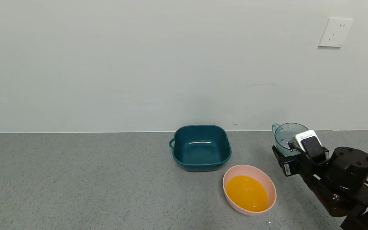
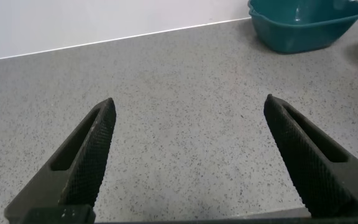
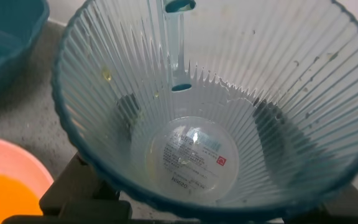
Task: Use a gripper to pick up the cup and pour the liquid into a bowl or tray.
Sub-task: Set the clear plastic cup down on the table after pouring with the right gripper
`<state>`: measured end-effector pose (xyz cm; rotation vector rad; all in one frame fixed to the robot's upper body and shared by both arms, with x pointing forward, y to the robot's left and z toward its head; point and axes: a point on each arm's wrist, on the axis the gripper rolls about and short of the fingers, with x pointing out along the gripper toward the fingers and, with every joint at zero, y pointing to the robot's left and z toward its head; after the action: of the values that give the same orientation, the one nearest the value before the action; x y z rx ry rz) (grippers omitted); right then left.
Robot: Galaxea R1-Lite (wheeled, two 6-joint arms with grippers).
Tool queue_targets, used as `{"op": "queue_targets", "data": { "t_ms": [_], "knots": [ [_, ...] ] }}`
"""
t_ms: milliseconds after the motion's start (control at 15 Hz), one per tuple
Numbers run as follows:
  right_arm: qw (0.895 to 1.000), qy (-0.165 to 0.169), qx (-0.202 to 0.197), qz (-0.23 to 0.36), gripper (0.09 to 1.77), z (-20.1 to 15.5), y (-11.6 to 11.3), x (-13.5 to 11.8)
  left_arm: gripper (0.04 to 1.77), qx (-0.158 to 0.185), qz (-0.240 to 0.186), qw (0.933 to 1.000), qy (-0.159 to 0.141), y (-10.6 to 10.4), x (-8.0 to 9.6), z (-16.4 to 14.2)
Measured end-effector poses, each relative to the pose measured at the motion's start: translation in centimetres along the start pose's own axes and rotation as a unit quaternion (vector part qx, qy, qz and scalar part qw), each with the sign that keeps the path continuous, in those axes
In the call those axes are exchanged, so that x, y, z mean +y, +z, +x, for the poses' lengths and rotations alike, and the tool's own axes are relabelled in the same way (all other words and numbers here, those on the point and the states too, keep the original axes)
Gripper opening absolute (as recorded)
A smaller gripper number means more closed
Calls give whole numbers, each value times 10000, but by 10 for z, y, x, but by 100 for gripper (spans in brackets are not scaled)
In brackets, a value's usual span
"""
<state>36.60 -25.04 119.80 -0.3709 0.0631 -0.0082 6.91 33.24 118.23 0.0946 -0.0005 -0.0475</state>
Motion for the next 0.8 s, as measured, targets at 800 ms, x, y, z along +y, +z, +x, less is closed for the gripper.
{"op": "queue_targets", "data": {
  "t_ms": [800],
  "knots": [
    [9868,-573,180,1501,135,58,-23,-20,172,0,-2,10000,0,0,0,0]
  ]
}}
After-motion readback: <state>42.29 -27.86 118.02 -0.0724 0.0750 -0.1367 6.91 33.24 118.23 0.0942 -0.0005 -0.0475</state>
